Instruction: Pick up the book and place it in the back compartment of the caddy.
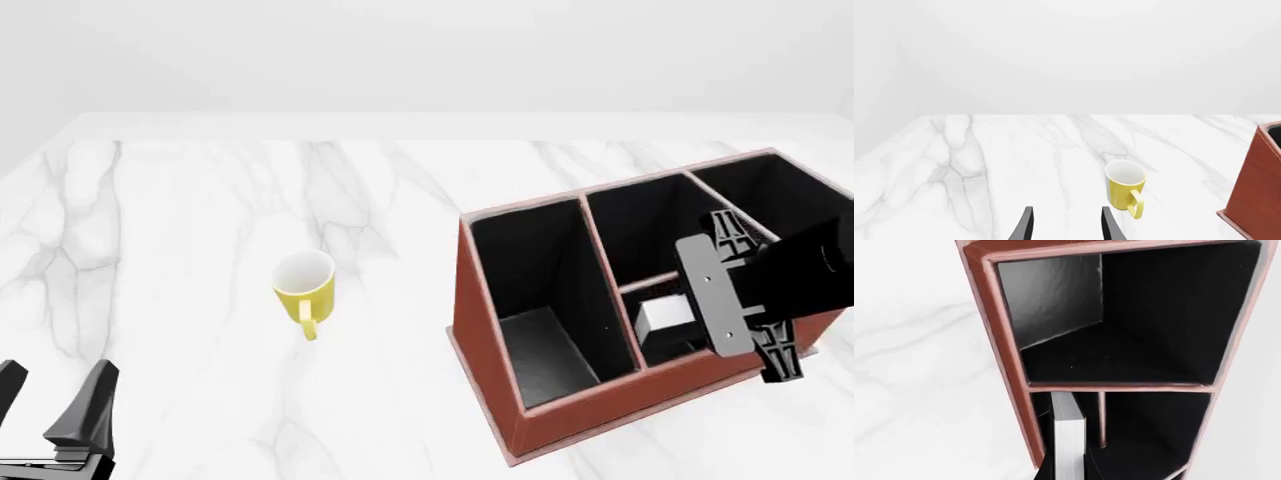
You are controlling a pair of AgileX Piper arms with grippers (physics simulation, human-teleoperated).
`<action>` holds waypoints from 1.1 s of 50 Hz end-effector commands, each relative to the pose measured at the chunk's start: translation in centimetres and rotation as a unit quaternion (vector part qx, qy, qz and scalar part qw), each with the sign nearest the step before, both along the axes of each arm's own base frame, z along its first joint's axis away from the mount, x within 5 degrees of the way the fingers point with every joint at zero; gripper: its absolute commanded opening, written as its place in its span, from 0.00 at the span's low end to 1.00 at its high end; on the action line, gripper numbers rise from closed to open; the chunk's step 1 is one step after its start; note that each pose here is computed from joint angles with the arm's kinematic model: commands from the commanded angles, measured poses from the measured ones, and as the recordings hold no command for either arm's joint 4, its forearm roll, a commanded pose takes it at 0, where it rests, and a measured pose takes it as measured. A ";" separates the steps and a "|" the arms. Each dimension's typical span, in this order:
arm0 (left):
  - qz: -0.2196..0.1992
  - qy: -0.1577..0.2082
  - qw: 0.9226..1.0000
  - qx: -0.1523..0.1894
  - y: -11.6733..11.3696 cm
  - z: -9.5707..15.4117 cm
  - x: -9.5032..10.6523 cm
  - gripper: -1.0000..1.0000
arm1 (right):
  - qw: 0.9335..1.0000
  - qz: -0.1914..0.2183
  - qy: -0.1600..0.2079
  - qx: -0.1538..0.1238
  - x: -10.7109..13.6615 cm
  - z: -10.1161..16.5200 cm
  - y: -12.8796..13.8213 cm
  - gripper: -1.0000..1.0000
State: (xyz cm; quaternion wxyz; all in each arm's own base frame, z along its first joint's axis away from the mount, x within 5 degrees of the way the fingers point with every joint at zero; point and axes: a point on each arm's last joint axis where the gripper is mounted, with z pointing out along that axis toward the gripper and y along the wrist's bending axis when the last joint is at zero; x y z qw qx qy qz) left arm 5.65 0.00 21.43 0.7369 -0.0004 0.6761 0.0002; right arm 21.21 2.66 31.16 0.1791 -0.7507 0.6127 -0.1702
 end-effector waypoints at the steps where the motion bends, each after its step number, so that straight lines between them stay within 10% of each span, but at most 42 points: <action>1: 0.000 0.000 1.000 0.000 0.0 0.0 0.0 1.00 | 1.000 -0.010 -0.007 0.006 0.3 0.2 0.0 0.00; 55: 0.000 0.000 1.000 0.000 0.0 0.0 0.0 1.00 | 1.000 -0.012 0.001 0.003 5.2 -2.7 0.4 0.00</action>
